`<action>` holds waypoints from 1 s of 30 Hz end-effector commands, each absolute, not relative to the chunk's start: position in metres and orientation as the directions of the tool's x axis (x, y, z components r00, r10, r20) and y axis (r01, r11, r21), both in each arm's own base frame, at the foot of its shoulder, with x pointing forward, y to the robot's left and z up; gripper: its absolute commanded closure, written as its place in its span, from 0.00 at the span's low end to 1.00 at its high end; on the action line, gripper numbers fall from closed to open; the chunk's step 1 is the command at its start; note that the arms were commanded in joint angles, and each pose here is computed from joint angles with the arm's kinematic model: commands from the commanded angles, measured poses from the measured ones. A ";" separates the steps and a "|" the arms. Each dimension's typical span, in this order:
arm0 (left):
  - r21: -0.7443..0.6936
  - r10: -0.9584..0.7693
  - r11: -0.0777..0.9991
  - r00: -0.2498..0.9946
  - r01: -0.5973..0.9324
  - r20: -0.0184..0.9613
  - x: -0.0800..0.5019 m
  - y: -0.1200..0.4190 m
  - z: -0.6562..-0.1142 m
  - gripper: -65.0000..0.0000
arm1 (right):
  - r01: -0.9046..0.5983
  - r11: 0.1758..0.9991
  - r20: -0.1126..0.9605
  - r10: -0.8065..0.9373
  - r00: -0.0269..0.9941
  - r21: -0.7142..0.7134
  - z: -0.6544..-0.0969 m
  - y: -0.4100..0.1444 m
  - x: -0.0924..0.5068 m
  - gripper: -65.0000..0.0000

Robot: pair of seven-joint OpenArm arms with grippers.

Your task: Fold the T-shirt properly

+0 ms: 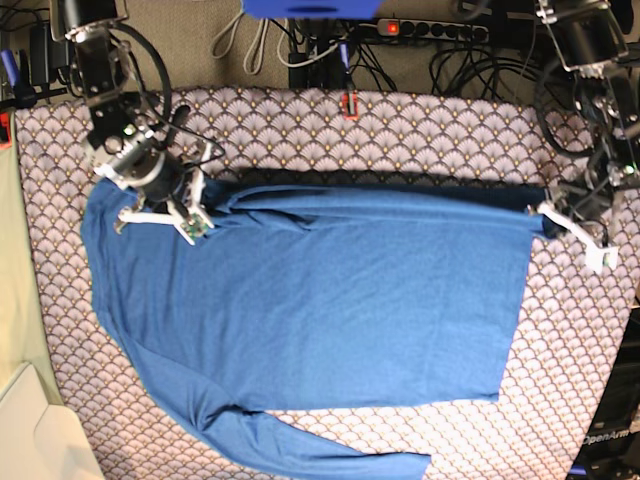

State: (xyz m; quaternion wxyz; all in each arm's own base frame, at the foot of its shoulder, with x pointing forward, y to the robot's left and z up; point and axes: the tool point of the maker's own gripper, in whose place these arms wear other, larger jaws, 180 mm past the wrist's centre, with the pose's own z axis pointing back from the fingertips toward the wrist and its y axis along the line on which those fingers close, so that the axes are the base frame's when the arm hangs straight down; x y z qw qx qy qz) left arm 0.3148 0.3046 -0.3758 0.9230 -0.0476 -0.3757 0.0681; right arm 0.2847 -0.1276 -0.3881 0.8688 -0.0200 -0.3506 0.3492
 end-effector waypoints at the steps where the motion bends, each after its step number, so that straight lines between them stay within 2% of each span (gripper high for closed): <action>1: -0.126 0.156 0.988 0.678 -0.093 0.718 0.324 0.313 -0.362 0.99 | -0.585 0.754 0.621 0.620 0.480 -0.300 -0.376 -0.129 0.296 1.00; 30: -0.174 0.209 0.977 0.674 -0.120 0.708 0.344 0.318 -0.366 0.99 | -0.536 0.769 0.629 0.616 0.475 -0.348 -0.363 -0.147 0.352 1.00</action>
